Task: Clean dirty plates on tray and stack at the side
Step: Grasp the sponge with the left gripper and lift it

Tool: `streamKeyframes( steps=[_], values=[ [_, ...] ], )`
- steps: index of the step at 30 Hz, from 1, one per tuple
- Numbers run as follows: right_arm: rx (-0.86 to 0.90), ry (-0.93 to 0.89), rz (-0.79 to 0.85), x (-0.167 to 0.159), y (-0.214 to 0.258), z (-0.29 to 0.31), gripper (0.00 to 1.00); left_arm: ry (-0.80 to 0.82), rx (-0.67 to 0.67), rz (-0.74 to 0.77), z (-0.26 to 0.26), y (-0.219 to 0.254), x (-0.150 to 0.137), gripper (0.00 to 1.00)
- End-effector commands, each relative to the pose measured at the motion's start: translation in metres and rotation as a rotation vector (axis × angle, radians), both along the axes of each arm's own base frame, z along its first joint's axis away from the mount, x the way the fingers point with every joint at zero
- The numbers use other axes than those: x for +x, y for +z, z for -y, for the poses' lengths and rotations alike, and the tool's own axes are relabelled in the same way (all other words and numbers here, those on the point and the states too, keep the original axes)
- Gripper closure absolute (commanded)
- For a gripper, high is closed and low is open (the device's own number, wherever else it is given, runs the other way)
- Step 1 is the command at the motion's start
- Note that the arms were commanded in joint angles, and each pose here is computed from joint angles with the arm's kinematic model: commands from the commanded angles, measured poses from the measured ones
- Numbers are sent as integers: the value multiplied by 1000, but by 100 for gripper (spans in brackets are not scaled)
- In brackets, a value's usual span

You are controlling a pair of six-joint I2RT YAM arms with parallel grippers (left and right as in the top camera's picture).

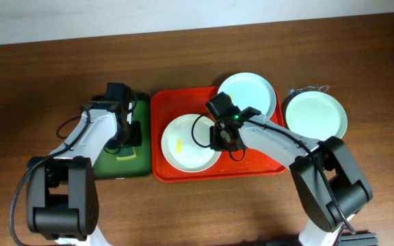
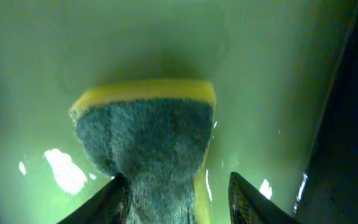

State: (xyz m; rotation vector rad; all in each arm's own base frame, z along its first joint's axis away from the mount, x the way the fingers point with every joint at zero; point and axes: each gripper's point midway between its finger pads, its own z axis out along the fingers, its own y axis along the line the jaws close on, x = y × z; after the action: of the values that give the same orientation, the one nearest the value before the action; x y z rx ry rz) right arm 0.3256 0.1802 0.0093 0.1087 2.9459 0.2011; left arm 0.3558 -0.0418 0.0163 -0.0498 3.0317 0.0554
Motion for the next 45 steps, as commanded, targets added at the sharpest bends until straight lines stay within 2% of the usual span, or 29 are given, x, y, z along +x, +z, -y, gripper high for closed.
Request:
streamKeyframes(
  steps=[1, 6, 10, 15, 19, 25, 30, 32, 42, 43, 45],
  values=[
    [-24, 4, -5, -3, -5, 2, 78, -4, -32, 5, 4, 17, 12, 48],
    [-25, 4, -6, -3, -5, 2, 78, -4, -32, 10, 5, 35, 19, 41],
    [-25, 4, -6, -3, -5, 2, 78, -4, -30, 1, 5, 34, 17, 40],
    [-25, 4, -6, -3, -5, 2, 78, -3, -18, -16, 2, 30, 11, 42],
    [-25, 4, -6, -3, -5, 2, 78, -1, -1, -18, -1, 23, 9, 51],
    [-25, 4, -7, -3, -5, 2, 78, 10, 0, -33, -3, 2, -3, 50],
    [-25, 4, -6, -3, -5, 2, 78, 104, 20, -28, -18, -2, -3, 54],
    [-25, 4, -6, -3, -5, 2, 78, 112, 20, -33, -21, -2, -4, 60],
    [-25, 4, -7, -3, -5, 2, 78, 111, 12, -38, -20, -15, -12, 73],
    [-25, 4, -6, -3, -5, 2, 78, 110, 10, -38, -20, -19, -14, 77],
    [-25, 4, -7, -3, -5, 2, 73, 110, 10, -40, -20, -22, -16, 100]
  ],
)
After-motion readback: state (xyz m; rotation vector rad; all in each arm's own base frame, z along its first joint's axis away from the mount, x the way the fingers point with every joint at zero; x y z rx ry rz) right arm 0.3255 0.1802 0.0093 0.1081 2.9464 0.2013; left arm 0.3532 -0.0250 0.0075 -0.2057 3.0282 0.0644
